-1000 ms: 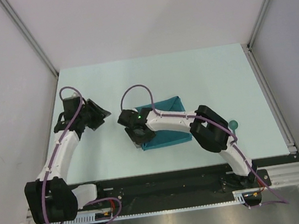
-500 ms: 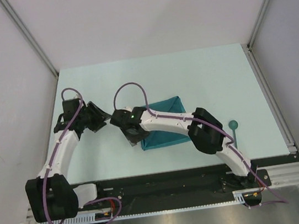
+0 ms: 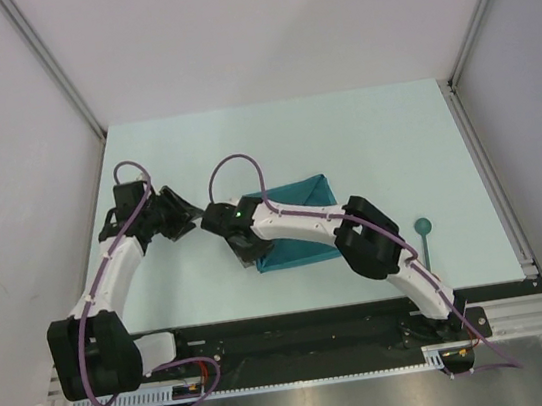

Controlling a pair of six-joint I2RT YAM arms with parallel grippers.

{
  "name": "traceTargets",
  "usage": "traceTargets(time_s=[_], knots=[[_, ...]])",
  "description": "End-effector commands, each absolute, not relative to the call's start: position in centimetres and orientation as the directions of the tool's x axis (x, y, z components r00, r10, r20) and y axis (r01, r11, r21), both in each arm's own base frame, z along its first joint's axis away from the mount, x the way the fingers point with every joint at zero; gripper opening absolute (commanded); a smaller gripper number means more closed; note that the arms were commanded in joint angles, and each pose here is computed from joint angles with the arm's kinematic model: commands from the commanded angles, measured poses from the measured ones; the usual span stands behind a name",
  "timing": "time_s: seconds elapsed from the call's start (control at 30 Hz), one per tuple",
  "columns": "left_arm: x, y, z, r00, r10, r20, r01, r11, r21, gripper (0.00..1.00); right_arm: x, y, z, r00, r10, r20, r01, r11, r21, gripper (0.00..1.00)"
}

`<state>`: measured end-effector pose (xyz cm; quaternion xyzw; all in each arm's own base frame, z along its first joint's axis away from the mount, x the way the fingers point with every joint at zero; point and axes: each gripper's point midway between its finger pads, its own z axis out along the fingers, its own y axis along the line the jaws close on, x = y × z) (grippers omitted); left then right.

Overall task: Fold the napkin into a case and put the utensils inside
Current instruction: Pick up the upper triangle-folded napkin from the center of the board.

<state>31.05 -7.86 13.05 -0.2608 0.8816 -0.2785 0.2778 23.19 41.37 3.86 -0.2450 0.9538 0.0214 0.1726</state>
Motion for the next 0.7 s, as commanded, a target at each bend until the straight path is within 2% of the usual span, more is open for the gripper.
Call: traceTargets(time_s=[0.0,0.07,0.17,0.57,0.67], knots=[[31.4,-7.9,13.7,-0.710,-0.597,-0.374,-0.256,0.713,-0.653,0.52,22.9,41.0,2.7,-0.824,-0.468,-0.321,-0.470,0.880,-0.076,0.42],[31.4,-7.9,13.7,-0.712,-0.595,-0.373,-0.254,0.713,-0.653,0.52,22.7,40.8,2.3,-0.825,-0.474,-0.309,-0.474,0.877,-0.080,0.38],[31.4,-7.8,13.6,-0.714,-0.595,-0.369,-0.258,0.713,-0.652,0.52,22.6,40.3,1.8,-0.825,-0.483,-0.293,-0.479,0.873,-0.090,0.38],[31.3,-7.7,13.4,-0.720,-0.599,-0.352,-0.261,0.703,-0.662,0.52,21.3,39.6,-0.6,-0.834,-0.503,-0.227,-0.504,0.862,-0.056,0.46],[31.3,-7.6,13.4,-0.718,-0.601,-0.352,-0.263,0.702,-0.662,0.53,21.2,39.0,-1.2,-0.835,-0.508,-0.213,-0.503,0.861,-0.079,0.43]])
